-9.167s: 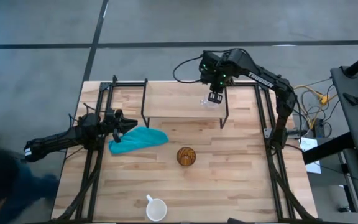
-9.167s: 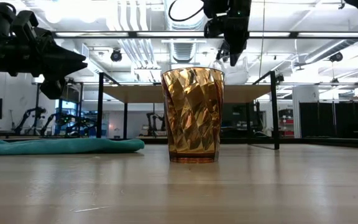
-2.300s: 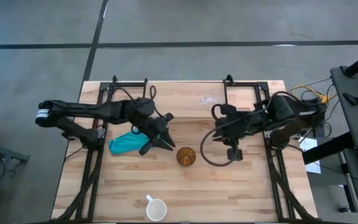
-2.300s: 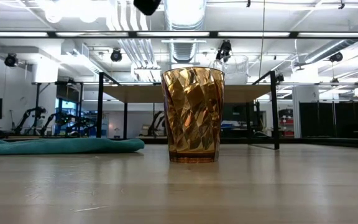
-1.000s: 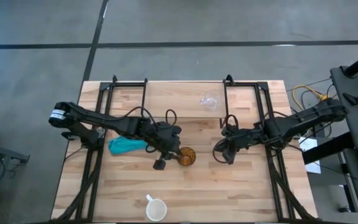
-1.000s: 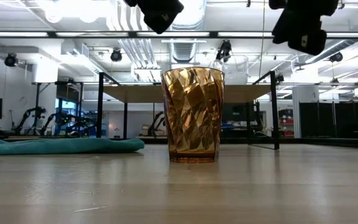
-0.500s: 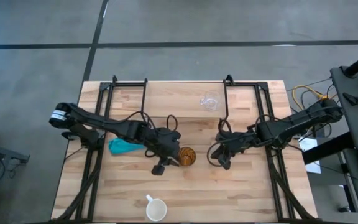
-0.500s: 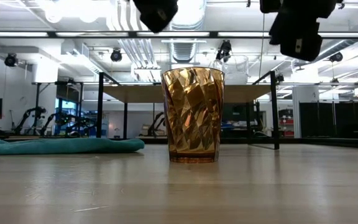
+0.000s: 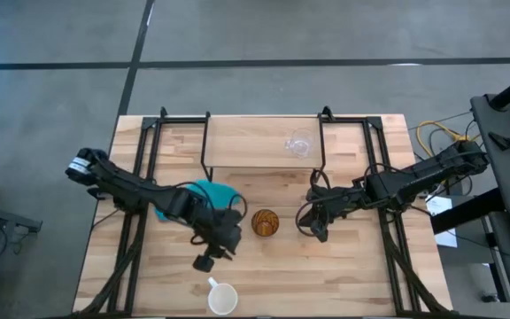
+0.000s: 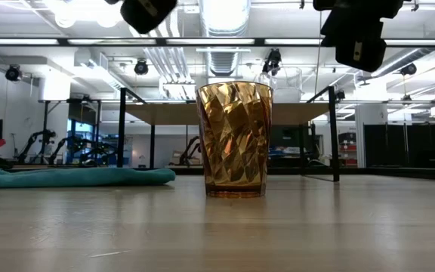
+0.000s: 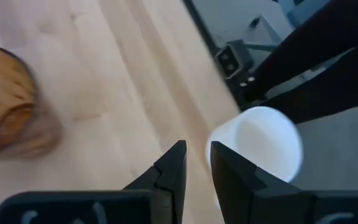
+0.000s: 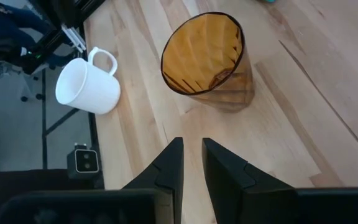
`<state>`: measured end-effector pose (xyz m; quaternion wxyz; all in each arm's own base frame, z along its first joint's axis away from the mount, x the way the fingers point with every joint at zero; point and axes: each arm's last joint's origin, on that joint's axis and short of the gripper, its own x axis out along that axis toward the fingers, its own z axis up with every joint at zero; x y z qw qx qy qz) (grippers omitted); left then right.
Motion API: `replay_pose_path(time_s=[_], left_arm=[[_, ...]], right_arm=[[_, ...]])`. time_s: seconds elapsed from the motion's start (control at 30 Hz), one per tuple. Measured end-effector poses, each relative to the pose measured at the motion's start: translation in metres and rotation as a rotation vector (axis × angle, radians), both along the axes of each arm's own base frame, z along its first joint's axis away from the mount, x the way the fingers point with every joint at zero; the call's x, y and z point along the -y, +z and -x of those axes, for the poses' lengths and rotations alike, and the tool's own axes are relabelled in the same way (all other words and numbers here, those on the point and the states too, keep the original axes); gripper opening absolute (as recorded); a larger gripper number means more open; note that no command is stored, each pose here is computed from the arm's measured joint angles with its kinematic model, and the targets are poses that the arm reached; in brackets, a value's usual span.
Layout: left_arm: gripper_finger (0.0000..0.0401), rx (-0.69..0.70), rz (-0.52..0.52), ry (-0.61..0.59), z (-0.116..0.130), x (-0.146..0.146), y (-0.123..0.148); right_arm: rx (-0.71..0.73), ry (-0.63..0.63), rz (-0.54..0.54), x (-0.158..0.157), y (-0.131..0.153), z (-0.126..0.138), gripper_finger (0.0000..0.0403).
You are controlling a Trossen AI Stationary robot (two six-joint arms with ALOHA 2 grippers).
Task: Stack small to large cups/mugs on shelf
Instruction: Put the white mug on the shelf
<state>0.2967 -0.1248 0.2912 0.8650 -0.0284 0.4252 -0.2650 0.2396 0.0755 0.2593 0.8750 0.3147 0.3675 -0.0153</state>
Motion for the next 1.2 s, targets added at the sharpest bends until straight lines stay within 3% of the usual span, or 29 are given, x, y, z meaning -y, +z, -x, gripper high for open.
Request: replay_pose_path(time_s=[0.23, 0.43, 0.97, 1.2], left_arm=[[0.0059, -0.040, 0.060, -0.012, 0.011, 0.027, 0.001], [0.0059, -0.085, 0.159, 0.082, 0.017, 0.043, 0.003], [0.0059, -0.134, 0.164, 0.336, 0.026, 0.057, -0.008], [0.0059, -0.165, 0.187, 0.289, 0.017, 0.074, -0.025]], right_arm=[[0.000, 0.002, 0.003, 0.000, 0.000, 0.000, 0.0054], [0.001, 0.003, 0.003, 0.000, 0.000, 0.000, 0.0054], [0.000, 0.003, 0.003, 0.000, 0.000, 0.000, 0.0054], [0.000, 0.011, 0.011, 0.000, 0.000, 0.000, 0.0054]])
